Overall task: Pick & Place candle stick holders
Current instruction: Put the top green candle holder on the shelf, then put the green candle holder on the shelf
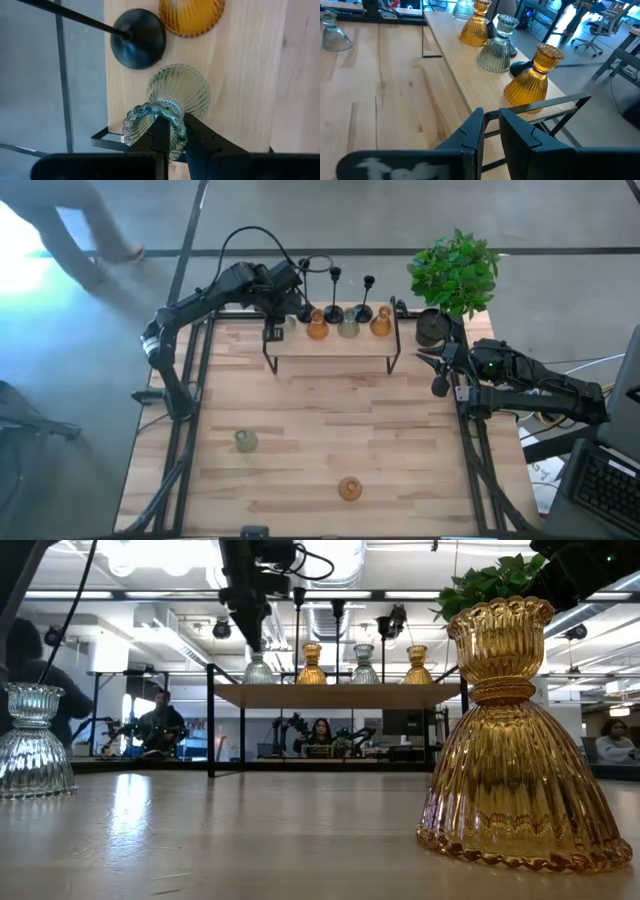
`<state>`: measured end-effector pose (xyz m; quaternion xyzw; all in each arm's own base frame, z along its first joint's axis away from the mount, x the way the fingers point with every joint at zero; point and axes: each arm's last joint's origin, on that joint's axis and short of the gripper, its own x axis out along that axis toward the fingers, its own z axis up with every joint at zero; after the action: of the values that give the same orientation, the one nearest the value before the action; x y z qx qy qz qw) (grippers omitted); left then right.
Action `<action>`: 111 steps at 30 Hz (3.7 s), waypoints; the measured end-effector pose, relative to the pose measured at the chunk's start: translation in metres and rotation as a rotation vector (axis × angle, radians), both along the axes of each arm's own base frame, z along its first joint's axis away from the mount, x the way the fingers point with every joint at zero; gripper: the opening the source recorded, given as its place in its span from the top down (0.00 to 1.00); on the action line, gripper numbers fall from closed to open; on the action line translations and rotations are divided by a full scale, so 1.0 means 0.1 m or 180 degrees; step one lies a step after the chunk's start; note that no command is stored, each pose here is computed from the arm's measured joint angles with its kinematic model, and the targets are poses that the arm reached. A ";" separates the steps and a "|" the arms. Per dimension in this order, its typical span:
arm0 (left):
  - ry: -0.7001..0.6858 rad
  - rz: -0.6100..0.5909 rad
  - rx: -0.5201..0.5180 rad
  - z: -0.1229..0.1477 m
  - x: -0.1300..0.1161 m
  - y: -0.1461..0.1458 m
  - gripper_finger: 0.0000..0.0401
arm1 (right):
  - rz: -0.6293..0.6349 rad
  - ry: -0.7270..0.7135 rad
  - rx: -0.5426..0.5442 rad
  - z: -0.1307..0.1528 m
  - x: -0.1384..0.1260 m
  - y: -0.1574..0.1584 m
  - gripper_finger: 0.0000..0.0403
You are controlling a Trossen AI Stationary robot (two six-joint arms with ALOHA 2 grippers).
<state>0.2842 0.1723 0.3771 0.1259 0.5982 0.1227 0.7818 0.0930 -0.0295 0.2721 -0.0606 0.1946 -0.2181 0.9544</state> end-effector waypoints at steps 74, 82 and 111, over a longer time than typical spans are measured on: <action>-0.0066 0.0060 -0.0143 -0.09 0.00 0.14 0.75 | -0.0001 0.0000 0.0000 0.00 0.00 0.00 0.87; -0.0057 0.0067 -0.0150 -0.09 -0.01 0.13 0.75 | 0.0000 0.0000 0.0000 0.00 0.00 0.00 0.87; -0.0360 0.0132 -0.0060 0.20 -0.17 0.02 0.75 | -0.0001 -0.0001 0.0000 0.00 0.00 0.00 0.87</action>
<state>0.2677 0.1744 0.3974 0.0990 0.5567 0.1402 0.8128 0.0930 -0.0295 0.2720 -0.0606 0.1945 -0.2183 0.9544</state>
